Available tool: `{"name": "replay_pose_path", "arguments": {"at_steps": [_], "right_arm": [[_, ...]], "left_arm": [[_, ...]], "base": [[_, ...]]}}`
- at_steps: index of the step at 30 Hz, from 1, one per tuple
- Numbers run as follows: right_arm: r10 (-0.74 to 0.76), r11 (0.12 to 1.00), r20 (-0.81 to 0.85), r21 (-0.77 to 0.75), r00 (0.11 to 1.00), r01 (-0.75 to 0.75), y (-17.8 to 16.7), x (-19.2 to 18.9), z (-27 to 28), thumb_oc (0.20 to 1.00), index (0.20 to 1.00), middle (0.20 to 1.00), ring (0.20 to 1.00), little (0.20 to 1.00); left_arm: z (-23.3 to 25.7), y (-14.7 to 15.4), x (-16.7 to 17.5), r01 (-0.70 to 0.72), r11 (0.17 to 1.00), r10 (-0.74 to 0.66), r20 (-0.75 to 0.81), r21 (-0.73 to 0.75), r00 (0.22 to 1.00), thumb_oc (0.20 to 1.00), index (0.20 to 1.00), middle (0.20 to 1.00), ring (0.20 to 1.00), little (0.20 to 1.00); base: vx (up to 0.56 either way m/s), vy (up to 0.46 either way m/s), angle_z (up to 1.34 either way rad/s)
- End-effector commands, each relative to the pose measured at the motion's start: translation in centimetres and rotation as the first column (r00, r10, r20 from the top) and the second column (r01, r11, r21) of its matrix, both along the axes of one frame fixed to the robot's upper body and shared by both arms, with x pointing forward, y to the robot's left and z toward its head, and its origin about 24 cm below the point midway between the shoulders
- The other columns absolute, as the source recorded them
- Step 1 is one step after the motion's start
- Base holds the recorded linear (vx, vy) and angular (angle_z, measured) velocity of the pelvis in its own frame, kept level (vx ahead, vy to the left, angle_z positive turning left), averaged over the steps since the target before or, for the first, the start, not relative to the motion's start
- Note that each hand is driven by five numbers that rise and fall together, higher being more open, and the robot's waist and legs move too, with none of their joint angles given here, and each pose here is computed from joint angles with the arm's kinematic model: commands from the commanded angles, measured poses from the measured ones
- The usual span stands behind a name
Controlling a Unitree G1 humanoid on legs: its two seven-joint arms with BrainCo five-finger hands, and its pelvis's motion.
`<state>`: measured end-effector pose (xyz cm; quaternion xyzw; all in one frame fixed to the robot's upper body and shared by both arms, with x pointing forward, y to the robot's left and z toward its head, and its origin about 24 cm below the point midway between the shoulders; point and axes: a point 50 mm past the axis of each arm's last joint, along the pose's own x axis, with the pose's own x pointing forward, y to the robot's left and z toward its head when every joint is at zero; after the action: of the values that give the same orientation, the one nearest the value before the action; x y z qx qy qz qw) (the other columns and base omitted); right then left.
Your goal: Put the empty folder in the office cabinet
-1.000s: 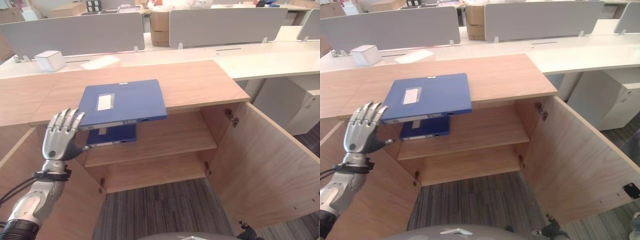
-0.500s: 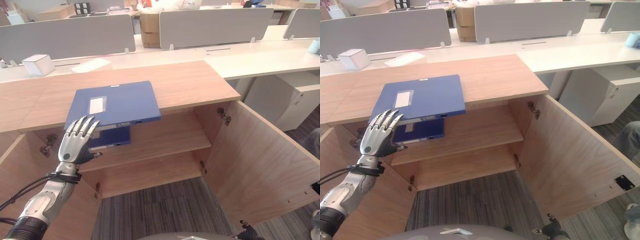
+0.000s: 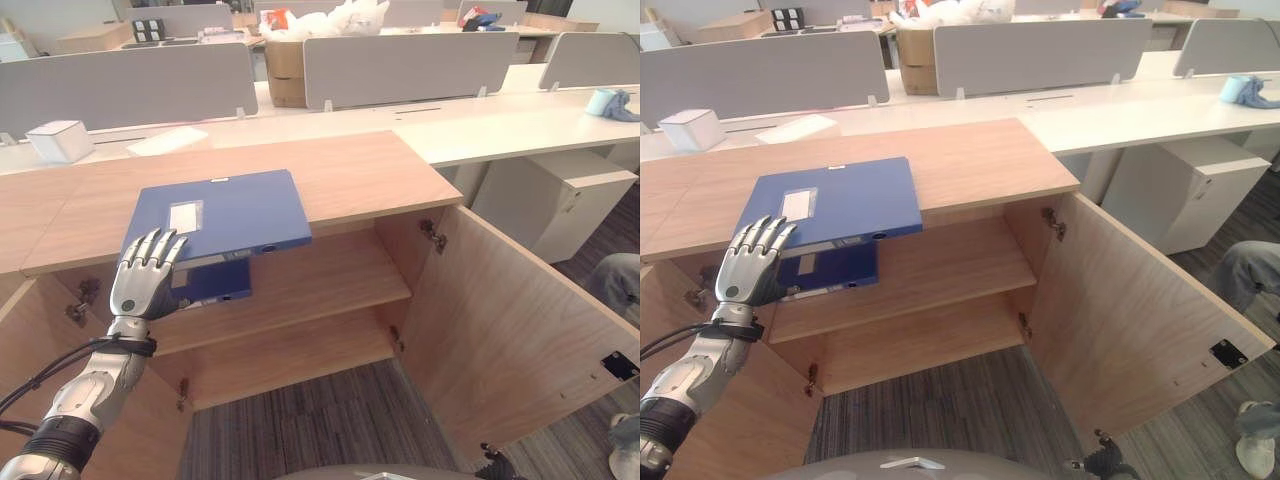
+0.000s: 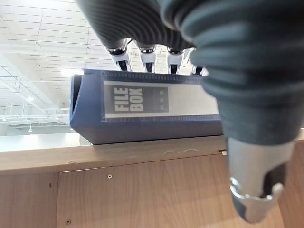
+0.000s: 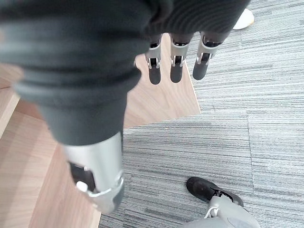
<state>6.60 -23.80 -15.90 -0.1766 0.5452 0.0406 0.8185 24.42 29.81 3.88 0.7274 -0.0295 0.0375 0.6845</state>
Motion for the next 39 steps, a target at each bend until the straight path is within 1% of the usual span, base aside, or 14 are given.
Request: {"name": "replay_pose_path", "arguments": {"at_steps": [1, 11, 12, 13, 14, 20, 26, 27, 30, 34, 35, 36, 38, 39], "right_arm": [[0.002, 1.000, 0.090, -0.019, 0.996, 0.000, -0.1, 2.7, 0.6, 1.000, 1.000, 1.000, 1.000, 1.000], [0.022, 1.000, 0.096, -0.021, 0.995, -0.020, -0.2, 2.7, 0.7, 1.000, 1.000, 1.000, 1.000, 1.000], [0.026, 0.999, 0.098, -0.024, 0.995, -0.023, -0.2, 2.8, 0.7, 1.000, 1.000, 1.000, 1.000, 1.000], [0.025, 0.999, 0.100, -0.026, 0.995, -0.022, -0.3, 2.9, 0.7, 1.000, 1.000, 1.000, 1.000, 1.000], [0.030, 0.999, 0.104, -0.029, 0.994, -0.027, -0.4, 3.0, 0.8, 1.000, 1.000, 1.000, 1.000, 1.000], [0.027, 0.999, 0.106, -0.031, 0.994, -0.024, -0.4, 3.0, 0.8, 1.000, 1.000, 1.000, 1.000, 1.000], [0.021, 0.999, 0.109, -0.029, 0.994, -0.018, -0.4, 3.1, 0.8, 1.000, 1.000, 1.000, 1.000, 1.000], [0.019, 0.999, 0.105, -0.031, 0.994, -0.016, -0.4, 3.0, 0.8, 1.000, 1.000, 1.000, 1.000, 1.000], [0.020, 0.999, 0.109, -0.029, 0.994, -0.017, -0.4, 3.2, 0.9, 1.000, 1.000, 1.000, 1.000, 1.000], [0.029, 0.999, 0.122, -0.026, 0.992, -0.026, -0.3, 3.6, 1.0, 1.000, 1.000, 1.000, 1.000, 1.000], [0.034, 0.999, 0.122, -0.018, 0.992, -0.032, -0.1, 3.7, 1.0, 1.000, 1.000, 1.000, 1.000, 1.000], [0.037, 0.999, 0.122, -0.019, 0.992, -0.035, -0.2, 3.7, 1.0, 1.000, 1.000, 1.000, 1.000, 1.000], [0.060, 0.998, 0.142, -0.007, 0.988, -0.059, 0.1, 4.3, 1.2, 1.000, 1.000, 1.000, 1.000, 1.000], [0.060, 0.998, 0.142, -0.007, 0.988, -0.059, 0.1, 4.3, 1.2, 1.000, 1.000, 1.000, 1.000, 1.000]], "left_arm": [[4.1, 1.4, 2.7, -0.035, 0.995, 0.020, 0.158, 0.088, 0.987, 1.000, 1.000, 1.000, 1.000, 1.000], [4.1, 2.9, 3.6, -0.101, 0.982, 0.080, 0.133, 0.160, 0.988, 1.000, 1.000, 1.000, 1.000, 1.000], [4.1, 3.1, 3.7, -0.114, 0.980, 0.094, 0.130, 0.164, 0.987, 0.925, 0.925, 0.925, 0.925, 0.925], [4.1, 3.2, 3.8, -0.115, 0.980, 0.095, 0.126, 0.165, 0.987, 0.790, 0.790, 0.790, 0.790, 0.790], [4.1, 3.2, 3.9, -0.116, 0.980, 0.098, 0.117, 0.162, 0.988, 0.200, 0.200, 0.200, 0.200, 0.200], [4.5, 2.8, 3.6, -0.082, 0.991, 0.070, 0.120, 0.102, 0.990, 0.200, 0.200, 0.200, 0.200, 0.200], [7.9, 2.0, 3.8, -0.025, 0.997, 0.005, 0.271, 0.070, 0.963, 0.200, 0.200, 0.200, 0.200, 0.200], [9.5, 1.5, 4.0, 0.002, 0.998, -0.023, 0.338, 0.062, 0.941, 0.200, 0.200, 0.200, 0.200, 0.200], [11.1, 1.1, 3.9, 0.030, 0.998, -0.048, 0.402, 0.050, 0.915, 0.200, 0.200, 0.200, 0.200, 0.200], [14.1, -0.5, 3.7, 0.138, 0.990, -0.111, 0.519, -0.013, 0.847, 0.200, 0.200, 0.200, 0.200, 0.200], [15.2, -1.2, 3.3, 0.205, 0.976, -0.129, 0.568, -0.072, 0.813, 0.200, 0.200, 0.200, 0.200, 0.200], [15.2, -1.1, 3.1, 0.204, 0.976, -0.127, 0.567, -0.075, 0.814, 0.200, 0.200, 0.200, 0.200, 0.200], [16.7, -2.7, 2.2, 0.361, 0.910, -0.153, 0.646, -0.202, 0.747, 0.200, 0.200, 0.200, 0.200, 0.200], [16.7, -2.7, 2.2, 0.361, 0.910, -0.153, 0.646, -0.202, 0.747, 0.200, 0.200, 0.200, 0.200, 0.200]], "base": [[0.01, 0.012, -0.04], [0.01, 0.007, -0.02], [0.00, 0.000, 0.00], [0.01, 0.007, -0.03], [0.01, 0.009, -0.05], [0.01, 0.005, -0.05], [0.00, 0.000, 0.00], [-0.01, 0.002, 0.03], [-0.01, 0.003, 0.05], [-0.01, 0.002, 0.04], [0.00, 0.000, 0.00], [0.00, 0.000, 0.00], [-0.02, 0.003, 0.05], [-0.02, 0.006, 0.07]]}}
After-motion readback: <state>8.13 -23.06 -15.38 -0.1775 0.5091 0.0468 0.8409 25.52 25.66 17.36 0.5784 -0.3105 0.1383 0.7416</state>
